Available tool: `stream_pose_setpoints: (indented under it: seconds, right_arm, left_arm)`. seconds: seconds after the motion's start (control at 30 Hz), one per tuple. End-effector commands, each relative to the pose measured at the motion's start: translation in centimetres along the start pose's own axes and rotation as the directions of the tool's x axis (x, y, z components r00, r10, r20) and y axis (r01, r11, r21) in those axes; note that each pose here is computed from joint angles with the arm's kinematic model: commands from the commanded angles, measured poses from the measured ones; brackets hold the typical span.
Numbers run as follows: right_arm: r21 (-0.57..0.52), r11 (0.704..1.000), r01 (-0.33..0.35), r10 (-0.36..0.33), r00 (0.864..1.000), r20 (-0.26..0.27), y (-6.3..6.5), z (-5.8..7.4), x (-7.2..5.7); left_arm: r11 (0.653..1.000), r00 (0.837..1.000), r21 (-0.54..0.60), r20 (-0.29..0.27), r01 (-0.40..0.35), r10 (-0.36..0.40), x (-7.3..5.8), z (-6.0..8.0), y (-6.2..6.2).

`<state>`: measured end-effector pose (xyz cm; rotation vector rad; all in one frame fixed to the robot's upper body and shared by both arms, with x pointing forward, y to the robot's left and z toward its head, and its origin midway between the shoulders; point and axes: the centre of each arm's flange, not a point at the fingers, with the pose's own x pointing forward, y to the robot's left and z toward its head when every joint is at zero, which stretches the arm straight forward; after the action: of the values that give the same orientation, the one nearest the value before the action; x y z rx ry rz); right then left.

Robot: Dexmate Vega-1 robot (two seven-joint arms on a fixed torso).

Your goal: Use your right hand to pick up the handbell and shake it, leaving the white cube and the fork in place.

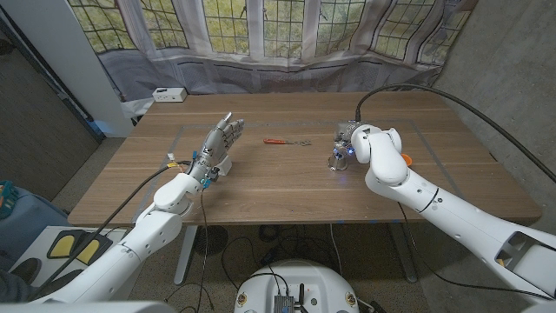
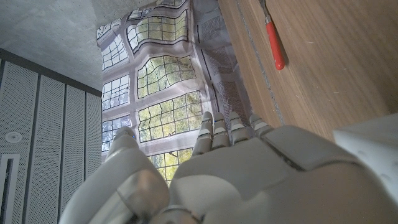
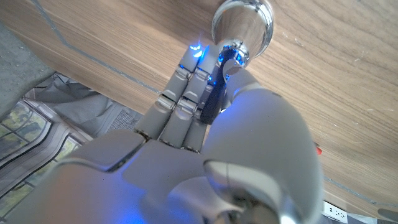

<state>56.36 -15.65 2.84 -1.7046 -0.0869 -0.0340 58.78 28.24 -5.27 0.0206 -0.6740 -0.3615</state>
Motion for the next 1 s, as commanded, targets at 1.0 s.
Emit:
stream_pose_setpoints:
  seconds: [1.0]
  right_arm:
    - [0.080,0.989,0.122,-0.128,0.990,0.062,0.2,-0.7,-2.5]
  left_arm:
    - [1.000,1.000,-0.002,-0.011,0.011,-0.011,0.1,-0.3,-0.4]
